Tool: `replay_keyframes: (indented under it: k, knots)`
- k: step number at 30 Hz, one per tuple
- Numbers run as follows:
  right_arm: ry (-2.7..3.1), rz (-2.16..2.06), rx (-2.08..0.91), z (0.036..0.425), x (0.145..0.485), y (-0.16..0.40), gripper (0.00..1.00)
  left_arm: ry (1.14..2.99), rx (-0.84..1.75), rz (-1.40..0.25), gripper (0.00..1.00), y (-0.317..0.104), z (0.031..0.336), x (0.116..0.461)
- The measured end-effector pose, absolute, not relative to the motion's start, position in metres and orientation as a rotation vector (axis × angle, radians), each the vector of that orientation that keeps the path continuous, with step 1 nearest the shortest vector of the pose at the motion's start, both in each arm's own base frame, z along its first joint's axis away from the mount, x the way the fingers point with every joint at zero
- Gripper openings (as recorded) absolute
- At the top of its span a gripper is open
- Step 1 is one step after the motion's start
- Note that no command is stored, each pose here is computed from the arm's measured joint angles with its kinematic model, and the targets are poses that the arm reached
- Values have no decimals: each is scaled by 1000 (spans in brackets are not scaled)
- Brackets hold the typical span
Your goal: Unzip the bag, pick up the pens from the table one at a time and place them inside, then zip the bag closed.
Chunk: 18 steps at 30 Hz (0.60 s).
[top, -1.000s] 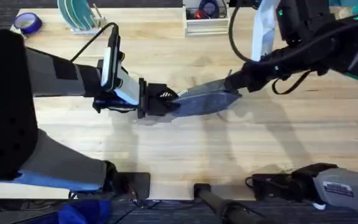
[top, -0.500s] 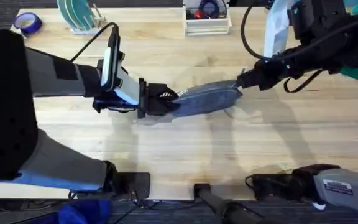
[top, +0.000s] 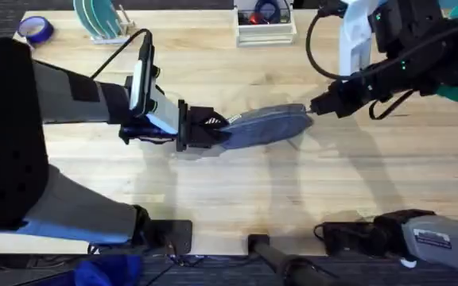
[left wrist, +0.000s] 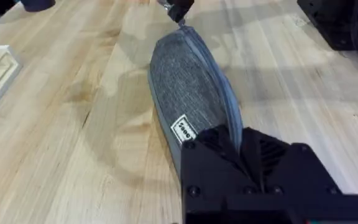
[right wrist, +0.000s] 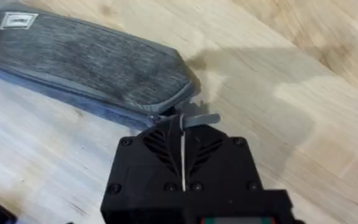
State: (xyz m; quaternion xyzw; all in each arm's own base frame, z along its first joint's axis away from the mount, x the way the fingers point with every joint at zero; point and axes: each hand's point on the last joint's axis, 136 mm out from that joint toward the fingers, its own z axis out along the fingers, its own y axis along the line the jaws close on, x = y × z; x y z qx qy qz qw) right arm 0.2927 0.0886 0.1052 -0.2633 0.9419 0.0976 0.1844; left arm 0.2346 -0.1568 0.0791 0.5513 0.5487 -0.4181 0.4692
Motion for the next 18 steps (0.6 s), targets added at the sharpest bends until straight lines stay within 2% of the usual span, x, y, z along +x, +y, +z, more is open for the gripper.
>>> replay_keyframes:
  k: [6,7,18]
  knots:
    - [2668,244,-743,102,294,85,33,1345,1351,-1025,42,-157,79,235]
    - [2732,226,-747,84,294,81,33,1345,1351,-1025,42,-157,79,235]
    - [2737,172,-741,81,297,76,33,1344,1351,-1026,42,-157,79,234]
